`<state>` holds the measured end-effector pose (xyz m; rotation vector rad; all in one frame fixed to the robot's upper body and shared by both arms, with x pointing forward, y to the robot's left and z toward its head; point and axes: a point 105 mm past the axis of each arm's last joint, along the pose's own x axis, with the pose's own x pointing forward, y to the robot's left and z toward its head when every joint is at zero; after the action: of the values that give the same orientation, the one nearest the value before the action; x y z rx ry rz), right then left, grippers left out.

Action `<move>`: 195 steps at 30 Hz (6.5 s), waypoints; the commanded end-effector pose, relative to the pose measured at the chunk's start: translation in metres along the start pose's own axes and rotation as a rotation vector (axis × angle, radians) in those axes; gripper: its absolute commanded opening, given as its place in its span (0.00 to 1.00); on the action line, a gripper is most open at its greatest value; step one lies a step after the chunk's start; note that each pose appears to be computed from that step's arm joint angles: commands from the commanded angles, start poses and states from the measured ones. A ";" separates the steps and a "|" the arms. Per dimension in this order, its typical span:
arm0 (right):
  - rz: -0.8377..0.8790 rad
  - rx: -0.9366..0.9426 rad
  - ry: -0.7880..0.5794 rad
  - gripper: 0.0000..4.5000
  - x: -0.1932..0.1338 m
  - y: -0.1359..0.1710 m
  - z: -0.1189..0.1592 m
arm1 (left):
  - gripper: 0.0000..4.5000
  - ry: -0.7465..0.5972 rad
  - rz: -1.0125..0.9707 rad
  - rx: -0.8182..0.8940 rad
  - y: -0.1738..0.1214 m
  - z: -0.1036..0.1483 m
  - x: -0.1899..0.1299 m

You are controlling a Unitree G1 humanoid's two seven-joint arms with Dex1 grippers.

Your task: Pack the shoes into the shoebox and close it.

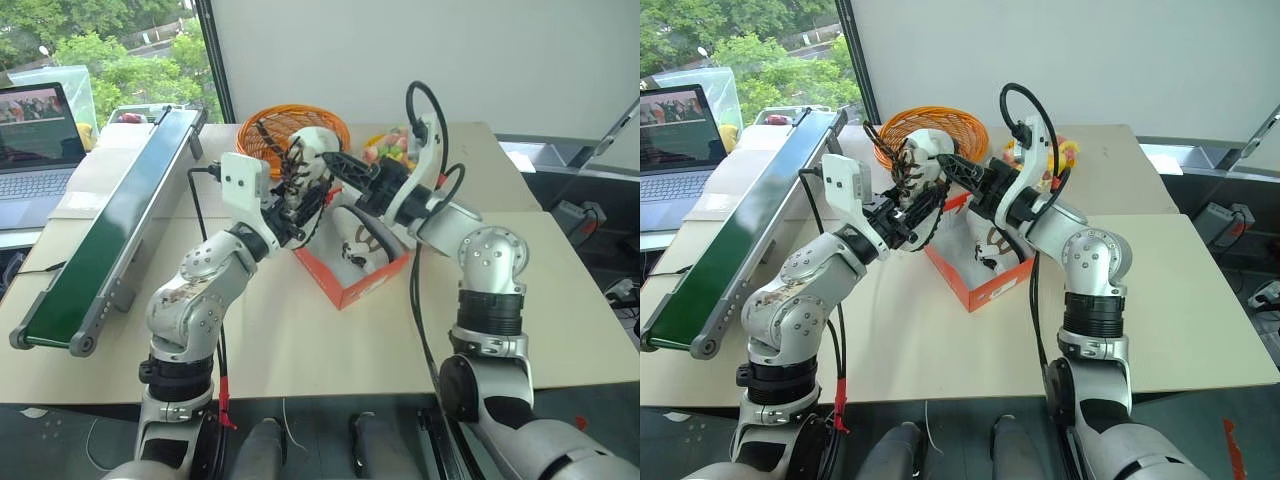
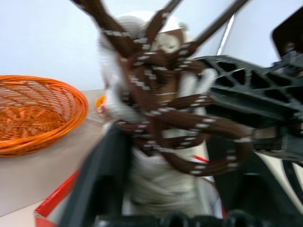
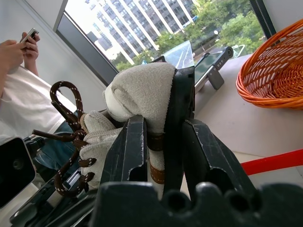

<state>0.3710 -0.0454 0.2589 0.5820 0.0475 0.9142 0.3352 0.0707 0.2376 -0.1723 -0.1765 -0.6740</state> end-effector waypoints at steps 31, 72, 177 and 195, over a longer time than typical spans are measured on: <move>-0.023 -0.560 0.227 0.16 -0.003 -0.041 0.031 | 0.72 -0.030 0.166 0.017 0.031 0.020 -0.057; -0.142 -0.673 0.492 0.87 0.012 -0.117 -0.051 | 0.73 -0.028 0.213 0.047 0.020 0.012 -0.061; -0.027 -0.416 0.028 0.01 -0.065 -0.078 -0.051 | 0.73 0.371 -0.254 0.423 0.019 0.002 -0.044; -0.021 -0.619 0.345 0.01 0.003 -0.089 -0.089 | 0.73 0.381 -0.099 0.428 0.035 -0.008 -0.049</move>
<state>0.4118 -0.0494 0.1434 -0.1215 0.0767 0.9253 0.3215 0.1244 0.2053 0.3497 0.0866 -0.7711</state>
